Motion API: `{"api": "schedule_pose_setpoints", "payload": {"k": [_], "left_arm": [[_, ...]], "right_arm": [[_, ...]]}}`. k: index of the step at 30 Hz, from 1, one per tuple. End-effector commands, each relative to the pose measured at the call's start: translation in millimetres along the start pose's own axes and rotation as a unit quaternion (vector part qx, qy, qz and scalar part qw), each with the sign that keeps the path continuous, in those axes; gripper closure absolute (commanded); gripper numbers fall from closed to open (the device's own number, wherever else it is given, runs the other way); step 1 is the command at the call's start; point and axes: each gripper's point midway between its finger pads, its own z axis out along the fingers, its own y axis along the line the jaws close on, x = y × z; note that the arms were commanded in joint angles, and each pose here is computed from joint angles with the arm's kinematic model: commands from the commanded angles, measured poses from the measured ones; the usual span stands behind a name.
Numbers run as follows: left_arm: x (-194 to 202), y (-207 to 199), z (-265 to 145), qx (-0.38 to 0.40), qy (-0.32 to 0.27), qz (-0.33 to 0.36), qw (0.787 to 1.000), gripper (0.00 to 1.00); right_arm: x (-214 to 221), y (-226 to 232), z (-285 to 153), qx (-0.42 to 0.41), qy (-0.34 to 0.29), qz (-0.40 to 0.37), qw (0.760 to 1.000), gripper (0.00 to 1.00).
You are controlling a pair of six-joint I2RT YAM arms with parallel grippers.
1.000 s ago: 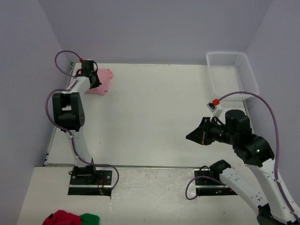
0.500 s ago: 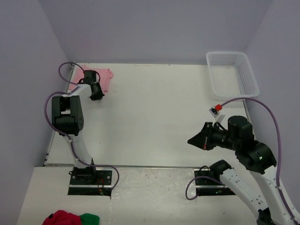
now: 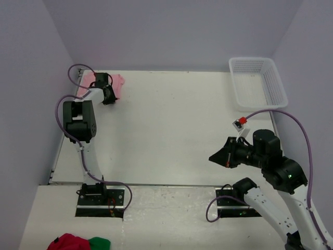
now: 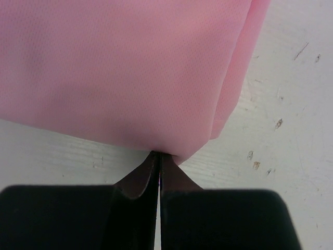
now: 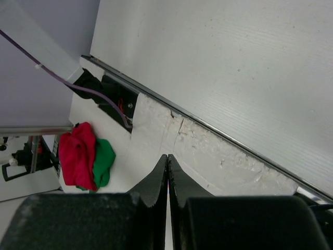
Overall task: Fold and stack the t-shirts
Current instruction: Put the neatly folded tshirt into the corner of the board with the left arm
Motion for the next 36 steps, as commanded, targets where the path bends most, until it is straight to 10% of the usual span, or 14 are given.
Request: {"api": "schedule_pose_setpoints", "payload": {"k": [1,23,36], "left_arm": [[16,4,19,-0.011,0.029,0.004,0.999,1.0],[1,35,37,-0.017,0.031,-0.009,0.999,1.0],[52,-45,-44,0.081,-0.024,-0.007,0.996,0.9]], "right_arm": [[-6,1,0,0.009,-0.006,0.006,1.0,1.0],[-17,0,18,0.014,0.012,0.015,1.0,1.0],[-9,-2,24,-0.005,0.012,0.017,1.0,1.0]]}}
